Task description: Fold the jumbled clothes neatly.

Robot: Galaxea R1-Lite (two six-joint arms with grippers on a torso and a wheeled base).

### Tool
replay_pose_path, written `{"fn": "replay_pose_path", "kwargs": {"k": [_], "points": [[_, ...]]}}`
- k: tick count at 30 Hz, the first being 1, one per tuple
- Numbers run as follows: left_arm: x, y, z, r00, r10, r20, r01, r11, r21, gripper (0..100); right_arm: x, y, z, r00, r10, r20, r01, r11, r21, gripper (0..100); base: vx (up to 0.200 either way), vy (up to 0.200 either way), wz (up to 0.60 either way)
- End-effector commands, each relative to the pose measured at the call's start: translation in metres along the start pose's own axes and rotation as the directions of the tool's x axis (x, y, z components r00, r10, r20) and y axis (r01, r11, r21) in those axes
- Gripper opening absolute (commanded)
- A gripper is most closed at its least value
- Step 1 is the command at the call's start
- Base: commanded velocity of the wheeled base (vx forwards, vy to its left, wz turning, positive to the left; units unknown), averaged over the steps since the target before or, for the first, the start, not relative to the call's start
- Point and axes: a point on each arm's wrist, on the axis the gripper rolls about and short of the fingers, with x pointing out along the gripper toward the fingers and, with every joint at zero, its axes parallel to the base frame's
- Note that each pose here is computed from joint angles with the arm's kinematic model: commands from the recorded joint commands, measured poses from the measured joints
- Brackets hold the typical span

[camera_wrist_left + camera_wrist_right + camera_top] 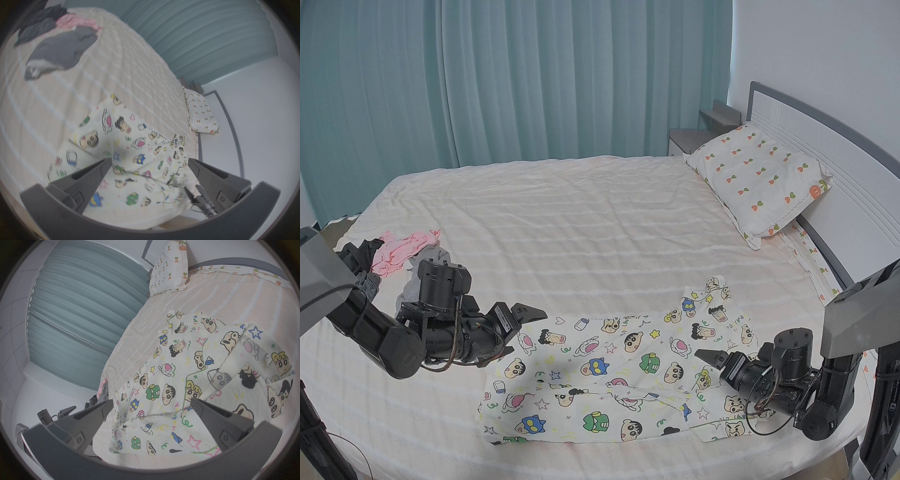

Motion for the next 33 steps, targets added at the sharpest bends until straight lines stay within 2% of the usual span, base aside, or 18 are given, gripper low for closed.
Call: {"fn": "replay_pose_path", "kwargs": {"k": [1,6,9,12,14,16,24,28,33], "points": [[0.031,0.037,0.045,0.993,0.105,0.053,-0.112,0.985,0.134,100,0.002,-0.001,-0.002,1.000,0.001,-0.006,-0.001,1.000,-0.002,100,0.000,0.000,0.00],[0.069,0.053,0.058,0.989,0.145,0.029,-0.148,0.977,0.153,100,0.003,-0.001,-0.004,1.000,0.000,-0.012,0.000,1.000,-0.006,100,0.000,0.000,0.00],[0.084,0.063,0.058,0.987,0.162,0.013,-0.162,0.966,0.203,100,0.004,0.000,-0.009,1.000,0.000,-0.031,-0.001,1.000,-0.014,100,0.000,0.000,0.00],[0.093,0.071,0.054,0.974,0.223,0.029,-0.223,0.940,0.258,100,0.003,0.000,-0.010,0.999,0.001,-0.034,-0.001,1.000,-0.016,100,0.000,0.000,0.00],[0.103,0.078,0.049,0.949,0.307,0.079,-0.316,0.907,0.278,100,0.003,0.000,-0.011,0.999,-0.001,-0.037,0.001,1.000,-0.017,100,0.000,0.000,0.00],[0.110,0.079,0.050,0.937,0.332,0.110,-0.350,0.894,0.279,100,0.003,0.000,-0.011,0.999,0.000,-0.036,-0.001,1.000,-0.017,100,0.000,0.000,0.00],[0.132,0.080,0.056,0.940,0.316,0.130,-0.341,0.896,0.285,100,0.003,0.000,-0.011,0.999,0.000,-0.036,-0.001,1.000,-0.018,100,0.000,0.000,0.00],[0.152,0.090,0.054,0.939,0.321,0.122,-0.343,0.895,0.284,100,0.003,0.000,-0.011,0.999,-0.001,-0.037,0.001,1.000,-0.018,100,0.000,0.000,0.00],[0.161,0.085,0.053,0.948,0.287,0.140,-0.317,0.903,0.289,100,0.003,-0.001,-0.011,0.999,-0.003,-0.038,0.002,1.000,-0.018,100,0.000,0.000,0.00]]}}
